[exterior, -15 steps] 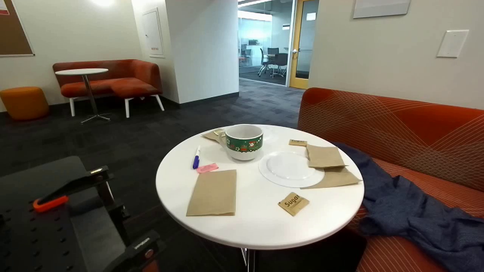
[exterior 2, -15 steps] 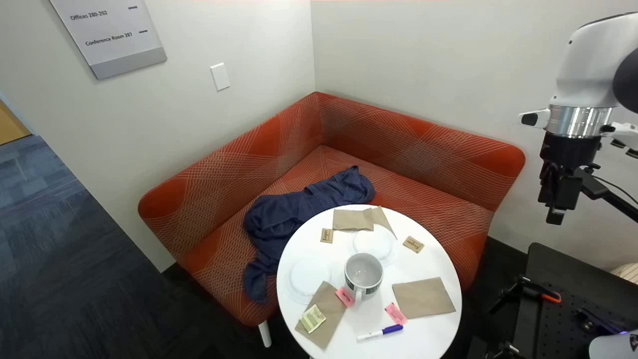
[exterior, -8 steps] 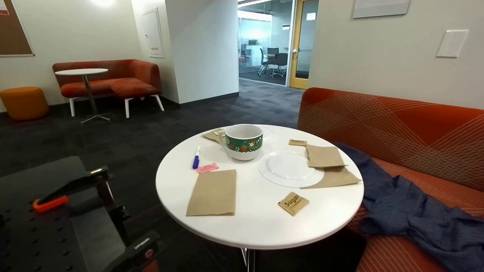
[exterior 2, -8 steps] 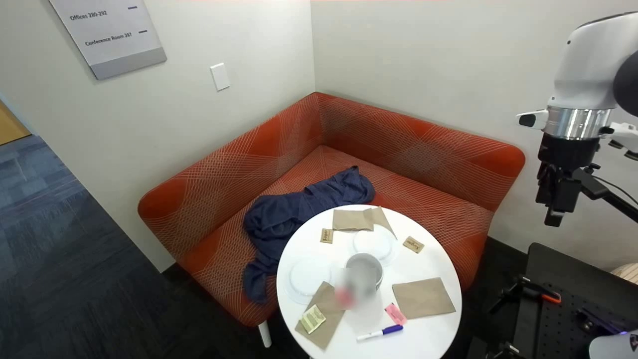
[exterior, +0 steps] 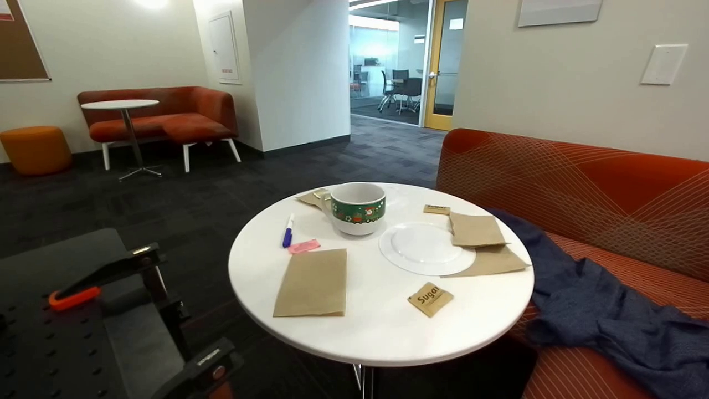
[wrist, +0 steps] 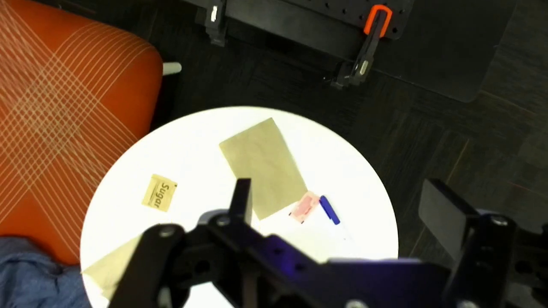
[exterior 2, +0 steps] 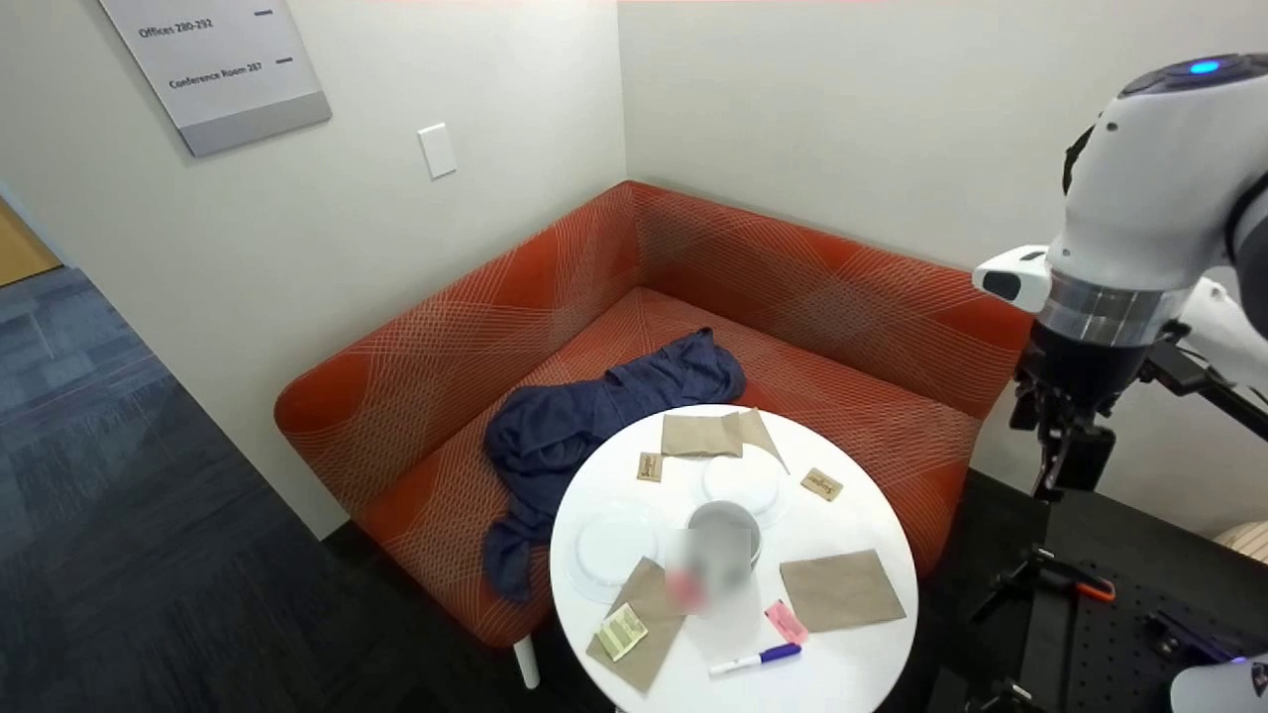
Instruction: Place the marker in the mug
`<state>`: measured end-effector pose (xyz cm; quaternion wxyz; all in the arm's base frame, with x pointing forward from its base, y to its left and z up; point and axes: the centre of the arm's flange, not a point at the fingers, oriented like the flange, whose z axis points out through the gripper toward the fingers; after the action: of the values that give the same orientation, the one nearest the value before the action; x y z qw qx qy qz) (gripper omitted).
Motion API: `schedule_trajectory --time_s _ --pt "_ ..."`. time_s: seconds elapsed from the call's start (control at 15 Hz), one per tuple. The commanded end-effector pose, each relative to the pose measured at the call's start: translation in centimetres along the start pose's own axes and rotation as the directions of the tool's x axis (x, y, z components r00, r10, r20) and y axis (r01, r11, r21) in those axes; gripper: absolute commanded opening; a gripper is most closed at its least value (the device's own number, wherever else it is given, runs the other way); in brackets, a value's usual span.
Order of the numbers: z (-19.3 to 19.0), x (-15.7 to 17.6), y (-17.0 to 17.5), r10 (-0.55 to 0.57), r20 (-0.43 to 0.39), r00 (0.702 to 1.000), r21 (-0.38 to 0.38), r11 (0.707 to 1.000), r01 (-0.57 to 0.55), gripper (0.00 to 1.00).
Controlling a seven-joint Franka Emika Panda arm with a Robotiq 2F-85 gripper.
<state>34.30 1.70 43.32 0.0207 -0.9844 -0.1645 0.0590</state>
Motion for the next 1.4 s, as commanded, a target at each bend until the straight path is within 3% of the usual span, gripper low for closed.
schedule_trajectory --time_s 0.0,0.2,0.53,0.93,1.33 --pt "2.3 3.2 -4.0 -0.036 -0.052 0.998 -0.076 0.997 0.032 1.0" --pt "4.1 5.5 -6.5 -0.077 -0.115 0.99 -0.108 0.992 0.065 1.0" --pt "7.7 9.2 -8.5 -0.193 -0.141 0.971 -0.147 0.974 0.172 1.0" --pt "13.6 12.6 -8.9 -0.273 -0.119 0.954 -0.176 0.952 0.251 1.0" --pt "19.6 14.2 -9.9 -0.378 -0.127 0.917 -0.224 0.911 0.345 1.0"
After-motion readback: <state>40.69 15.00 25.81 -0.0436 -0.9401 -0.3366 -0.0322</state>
